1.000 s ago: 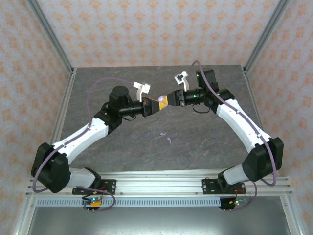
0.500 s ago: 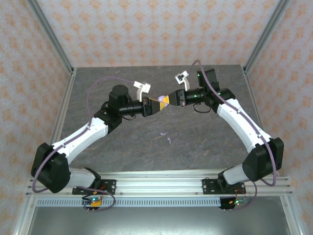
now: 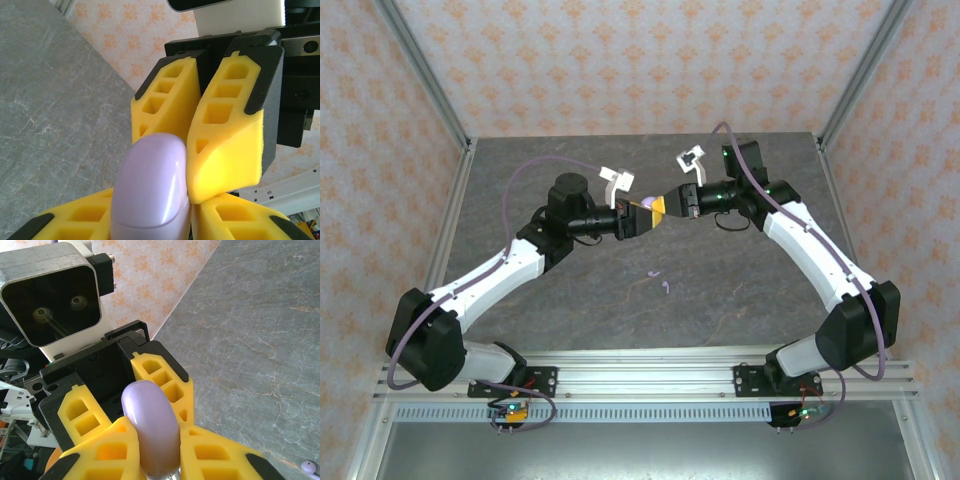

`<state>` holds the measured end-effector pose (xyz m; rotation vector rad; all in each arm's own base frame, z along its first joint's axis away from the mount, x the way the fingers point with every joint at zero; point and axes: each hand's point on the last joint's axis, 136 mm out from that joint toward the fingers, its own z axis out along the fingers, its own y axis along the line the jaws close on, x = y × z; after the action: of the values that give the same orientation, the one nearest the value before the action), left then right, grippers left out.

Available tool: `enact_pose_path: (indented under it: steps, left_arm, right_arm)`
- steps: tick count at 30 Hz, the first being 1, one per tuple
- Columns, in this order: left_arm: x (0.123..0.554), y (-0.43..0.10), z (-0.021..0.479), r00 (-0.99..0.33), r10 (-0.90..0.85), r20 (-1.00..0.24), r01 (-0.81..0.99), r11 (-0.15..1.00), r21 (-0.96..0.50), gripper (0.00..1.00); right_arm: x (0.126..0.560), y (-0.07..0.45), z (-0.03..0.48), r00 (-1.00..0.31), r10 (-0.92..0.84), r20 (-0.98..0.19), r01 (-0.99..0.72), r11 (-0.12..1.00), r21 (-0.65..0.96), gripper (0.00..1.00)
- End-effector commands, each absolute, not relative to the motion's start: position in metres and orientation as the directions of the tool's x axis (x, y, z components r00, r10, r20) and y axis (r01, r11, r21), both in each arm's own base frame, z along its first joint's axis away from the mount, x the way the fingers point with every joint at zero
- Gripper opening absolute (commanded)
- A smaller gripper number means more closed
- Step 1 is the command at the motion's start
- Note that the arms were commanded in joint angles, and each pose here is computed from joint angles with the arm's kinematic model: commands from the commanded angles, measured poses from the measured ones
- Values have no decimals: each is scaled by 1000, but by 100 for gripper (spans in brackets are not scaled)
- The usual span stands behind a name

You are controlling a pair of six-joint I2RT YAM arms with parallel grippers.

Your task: Insert the wireless bluetooth earbuds into the charging case

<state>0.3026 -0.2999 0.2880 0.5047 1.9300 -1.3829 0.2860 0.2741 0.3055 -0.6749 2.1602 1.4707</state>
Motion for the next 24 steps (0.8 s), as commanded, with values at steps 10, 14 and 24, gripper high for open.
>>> enact_pose_path:
  steps: [10,14,24]
  left_arm:
    - [307,-297,311,-623,-113,-774,699,363,-616,45]
    - [307,-294,314,-618,-116,-778,701,366,-612,45]
    - [302,-290,320,-604,-120,-788,713,362,-601,53]
  right_arm:
    - [271,274,314,-756,-186,-627,-652,287,702,19]
    - [271,273,313,-755,-192,-627,-653,295,697,19]
    - [273,273,310,-761,-196,-618,-646,309,698,18]
